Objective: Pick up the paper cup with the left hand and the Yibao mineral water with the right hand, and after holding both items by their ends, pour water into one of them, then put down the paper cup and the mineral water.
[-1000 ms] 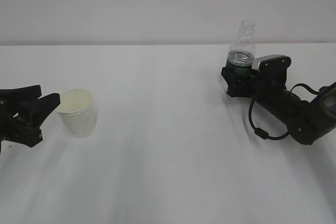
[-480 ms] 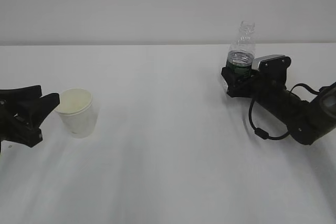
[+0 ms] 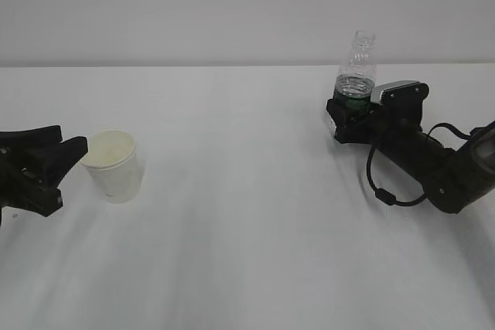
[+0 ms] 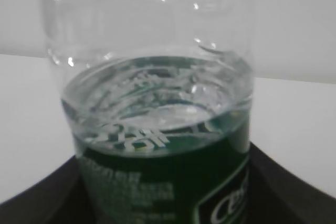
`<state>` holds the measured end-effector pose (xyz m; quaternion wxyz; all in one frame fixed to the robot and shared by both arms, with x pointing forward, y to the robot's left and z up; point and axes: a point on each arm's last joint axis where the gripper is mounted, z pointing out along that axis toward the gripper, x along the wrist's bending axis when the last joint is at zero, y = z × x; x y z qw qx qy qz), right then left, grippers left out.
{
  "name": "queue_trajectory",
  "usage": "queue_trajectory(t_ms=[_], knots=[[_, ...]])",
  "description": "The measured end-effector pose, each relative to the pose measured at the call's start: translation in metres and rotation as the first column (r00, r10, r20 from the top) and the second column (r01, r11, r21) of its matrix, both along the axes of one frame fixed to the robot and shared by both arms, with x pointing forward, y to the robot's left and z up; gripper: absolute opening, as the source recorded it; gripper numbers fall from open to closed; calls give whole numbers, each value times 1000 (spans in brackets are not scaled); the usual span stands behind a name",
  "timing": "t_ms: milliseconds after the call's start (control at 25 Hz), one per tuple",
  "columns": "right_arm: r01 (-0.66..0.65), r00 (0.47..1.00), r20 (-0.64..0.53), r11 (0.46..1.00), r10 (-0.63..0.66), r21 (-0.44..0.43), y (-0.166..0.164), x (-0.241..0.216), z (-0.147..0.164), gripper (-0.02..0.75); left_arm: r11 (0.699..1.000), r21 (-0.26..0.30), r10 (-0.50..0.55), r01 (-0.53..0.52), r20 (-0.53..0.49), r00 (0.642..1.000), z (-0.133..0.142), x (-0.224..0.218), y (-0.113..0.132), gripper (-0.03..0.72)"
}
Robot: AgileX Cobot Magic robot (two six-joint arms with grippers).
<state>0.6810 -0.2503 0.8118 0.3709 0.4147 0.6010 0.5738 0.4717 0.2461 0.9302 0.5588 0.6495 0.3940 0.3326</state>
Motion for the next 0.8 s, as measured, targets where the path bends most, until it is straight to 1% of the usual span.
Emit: queue_trajectory(t_ms=[400, 600, 800], knots=[[-4, 1000, 1, 1000, 4, -3, 0, 0, 0, 507, 1000, 0, 0, 0, 0, 1000, 0, 0, 0, 311], [-8, 1000, 2, 1000, 8, -6, 1, 0, 0, 478, 1000, 0, 0, 0, 0, 1000, 0, 0, 0, 310], [-9, 1000, 7, 1000, 9, -24, 1, -1, -1, 475, 1000, 0, 0, 0, 0, 1000, 0, 0, 0, 309]])
